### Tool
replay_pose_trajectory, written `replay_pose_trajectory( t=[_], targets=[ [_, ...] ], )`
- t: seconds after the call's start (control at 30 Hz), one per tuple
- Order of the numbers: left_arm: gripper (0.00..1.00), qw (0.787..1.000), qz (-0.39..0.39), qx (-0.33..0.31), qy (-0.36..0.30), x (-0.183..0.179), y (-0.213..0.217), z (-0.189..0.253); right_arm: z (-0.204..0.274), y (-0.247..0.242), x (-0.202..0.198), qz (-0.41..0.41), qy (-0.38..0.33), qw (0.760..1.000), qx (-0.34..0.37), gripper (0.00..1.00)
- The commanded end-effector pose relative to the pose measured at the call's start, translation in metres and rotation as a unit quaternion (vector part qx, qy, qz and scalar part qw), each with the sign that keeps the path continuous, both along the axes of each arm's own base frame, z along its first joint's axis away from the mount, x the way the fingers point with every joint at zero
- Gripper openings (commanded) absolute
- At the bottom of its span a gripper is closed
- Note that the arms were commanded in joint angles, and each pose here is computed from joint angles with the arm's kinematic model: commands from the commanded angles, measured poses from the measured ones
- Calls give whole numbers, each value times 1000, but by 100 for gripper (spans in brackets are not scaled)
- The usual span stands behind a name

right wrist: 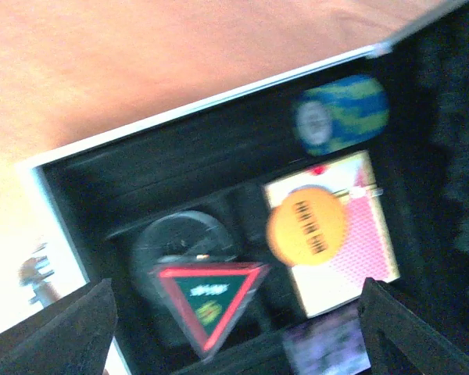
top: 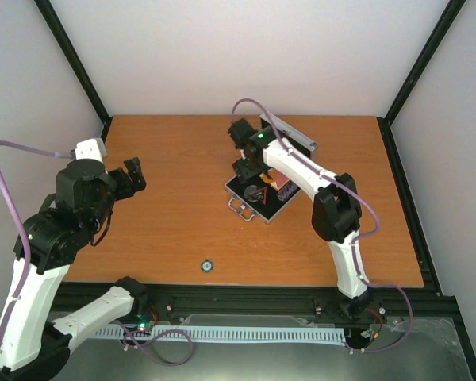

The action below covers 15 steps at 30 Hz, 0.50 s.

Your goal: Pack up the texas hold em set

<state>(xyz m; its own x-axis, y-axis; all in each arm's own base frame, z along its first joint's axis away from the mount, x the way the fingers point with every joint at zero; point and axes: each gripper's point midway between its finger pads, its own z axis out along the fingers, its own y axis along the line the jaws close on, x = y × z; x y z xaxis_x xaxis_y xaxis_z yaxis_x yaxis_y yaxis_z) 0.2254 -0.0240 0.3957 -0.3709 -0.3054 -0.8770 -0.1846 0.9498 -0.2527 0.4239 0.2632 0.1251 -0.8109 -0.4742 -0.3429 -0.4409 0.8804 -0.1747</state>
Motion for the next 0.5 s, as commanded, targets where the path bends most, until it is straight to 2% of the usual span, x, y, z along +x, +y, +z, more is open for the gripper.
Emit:
replay_pose_trajectory(
  t=[0.0,0.23,0.33,0.47],
  targets=[
    [100,1000,-1,-5,-15,1,0,6,11,44,-57,47,12,999,17,85],
    [100,1000,-4,0,-15,1,0,5,-14,98,-176,142,97,984,38,84],
    [100,1000,-9,-3,-10,3,-3,1,-25,110,-212,163,126,977,48,84],
    [100,1000,-18,-4,-5,3,-7,-3,-39,122,-239,186,144,971,34,83]
  ],
)
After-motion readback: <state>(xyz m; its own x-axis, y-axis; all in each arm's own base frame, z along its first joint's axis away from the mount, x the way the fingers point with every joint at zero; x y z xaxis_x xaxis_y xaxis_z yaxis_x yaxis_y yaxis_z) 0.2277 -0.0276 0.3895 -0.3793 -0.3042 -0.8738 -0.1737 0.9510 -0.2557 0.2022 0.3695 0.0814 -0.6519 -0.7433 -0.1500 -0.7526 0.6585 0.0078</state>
